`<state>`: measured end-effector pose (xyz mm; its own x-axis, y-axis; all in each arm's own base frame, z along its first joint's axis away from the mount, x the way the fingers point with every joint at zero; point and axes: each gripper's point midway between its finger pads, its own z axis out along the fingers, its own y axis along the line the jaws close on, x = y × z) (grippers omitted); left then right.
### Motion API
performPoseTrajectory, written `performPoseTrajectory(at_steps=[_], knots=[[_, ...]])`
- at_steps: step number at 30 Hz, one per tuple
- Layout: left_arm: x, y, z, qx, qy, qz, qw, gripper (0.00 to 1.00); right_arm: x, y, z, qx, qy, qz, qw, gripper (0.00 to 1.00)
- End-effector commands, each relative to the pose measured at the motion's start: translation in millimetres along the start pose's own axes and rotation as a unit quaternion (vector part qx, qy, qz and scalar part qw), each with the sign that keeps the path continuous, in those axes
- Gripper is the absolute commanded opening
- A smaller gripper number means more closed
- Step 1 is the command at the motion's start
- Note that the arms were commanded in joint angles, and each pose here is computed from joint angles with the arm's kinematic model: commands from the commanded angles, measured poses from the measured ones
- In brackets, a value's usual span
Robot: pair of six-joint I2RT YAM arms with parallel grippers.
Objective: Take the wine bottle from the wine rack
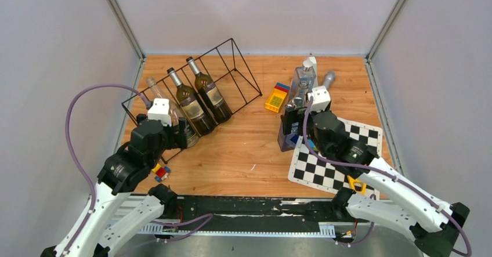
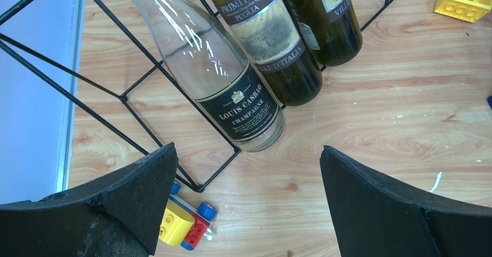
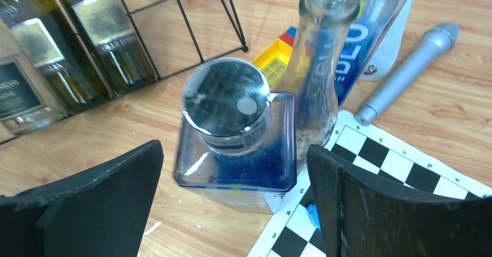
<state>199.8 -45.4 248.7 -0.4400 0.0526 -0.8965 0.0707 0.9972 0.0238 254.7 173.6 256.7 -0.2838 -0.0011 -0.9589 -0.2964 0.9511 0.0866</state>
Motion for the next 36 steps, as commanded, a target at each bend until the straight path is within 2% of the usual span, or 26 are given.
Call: performPoseTrajectory(at_steps=[1,10,16,22,27,36], knots=[[-26.3,-8.1,-1.2,0.013,-0.018,-0.013,1.0,1.0,-42.6,5.9,-24.3,-0.033,-0.026,0.008,0.999,0.96],[-74.7,-22.2,10.1,0.019,-0.047,0.0,0.999,1.0,-109.5,15.7,-58.9,-0.077,-0.048,-0.013,0.996,0.97],[-109.2,-41.3,25.9,0.033,-0.055,0.002,0.998,1.0,-139.3,52.3,-46.8,-0.127,0.003,-0.044,0.991,0.96],[-116.4,-32.8,31.3,0.015,-0.051,-0.001,0.999,1.0,-141.5,111.7,11.1,-0.183,0.062,-0.066,0.979,0.95],[-100.0,-10.4,18.5,-0.016,-0.063,0.016,0.998,1.0,-135.3,151.4,75.3,-0.197,0.082,-0.07,0.974,0.95],[-94.4,-3.1,15.4,-0.026,-0.077,0.012,0.997,1.0,-93.0,209.2,184.0,-0.231,0.113,-0.078,0.963,0.95]])
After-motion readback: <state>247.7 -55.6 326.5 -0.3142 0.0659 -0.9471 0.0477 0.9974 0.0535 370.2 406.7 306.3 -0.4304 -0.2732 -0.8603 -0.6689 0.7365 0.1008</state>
